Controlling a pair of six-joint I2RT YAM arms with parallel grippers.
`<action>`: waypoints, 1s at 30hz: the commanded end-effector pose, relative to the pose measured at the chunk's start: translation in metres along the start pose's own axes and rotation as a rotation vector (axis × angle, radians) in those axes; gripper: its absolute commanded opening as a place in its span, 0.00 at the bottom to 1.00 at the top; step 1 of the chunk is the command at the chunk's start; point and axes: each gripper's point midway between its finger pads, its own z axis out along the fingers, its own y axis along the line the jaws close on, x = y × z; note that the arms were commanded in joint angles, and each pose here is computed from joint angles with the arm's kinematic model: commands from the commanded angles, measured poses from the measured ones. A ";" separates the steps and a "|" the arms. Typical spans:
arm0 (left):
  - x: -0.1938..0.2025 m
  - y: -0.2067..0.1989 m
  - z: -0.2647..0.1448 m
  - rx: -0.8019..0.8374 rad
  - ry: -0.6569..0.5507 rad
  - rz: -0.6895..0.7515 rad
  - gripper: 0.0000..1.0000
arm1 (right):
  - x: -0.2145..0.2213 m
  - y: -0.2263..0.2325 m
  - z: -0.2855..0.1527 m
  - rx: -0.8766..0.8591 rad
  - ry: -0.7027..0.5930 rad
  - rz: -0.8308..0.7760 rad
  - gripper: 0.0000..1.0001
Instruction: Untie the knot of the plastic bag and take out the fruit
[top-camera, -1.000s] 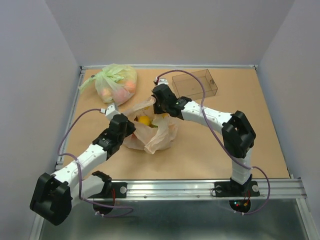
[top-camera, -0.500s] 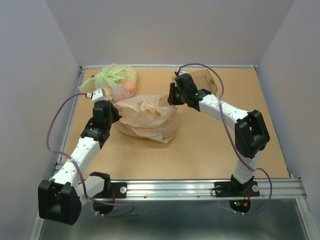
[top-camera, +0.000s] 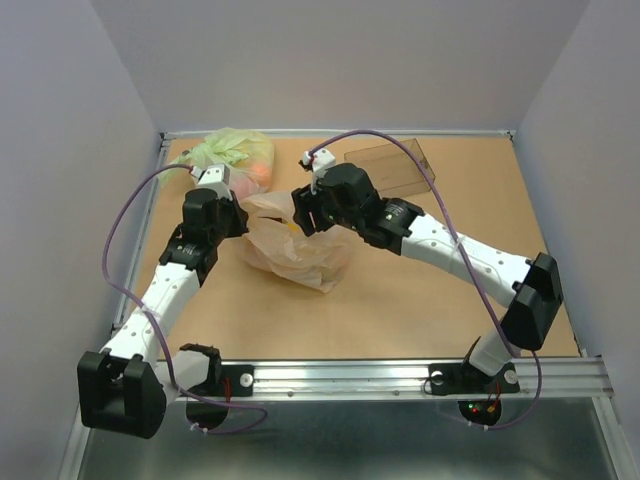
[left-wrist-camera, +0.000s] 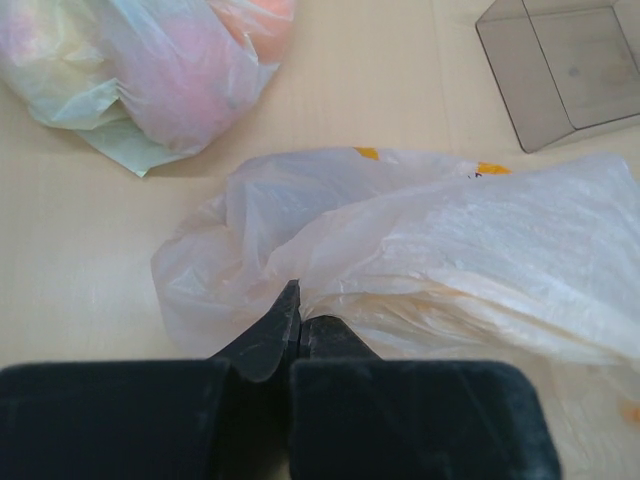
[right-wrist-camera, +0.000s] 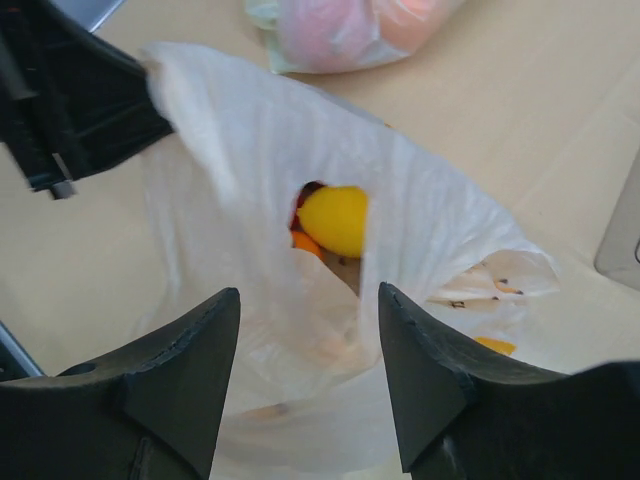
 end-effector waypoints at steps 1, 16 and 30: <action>0.006 -0.007 0.000 0.060 0.001 0.046 0.00 | -0.019 0.021 -0.010 -0.038 -0.051 -0.061 0.62; 0.035 -0.015 0.008 0.146 0.029 -0.004 0.03 | 0.170 0.045 -0.032 -0.120 0.333 -0.046 0.64; 0.048 -0.016 -0.008 0.159 0.050 -0.021 0.06 | 0.040 0.073 -0.003 -0.108 0.117 -0.073 0.66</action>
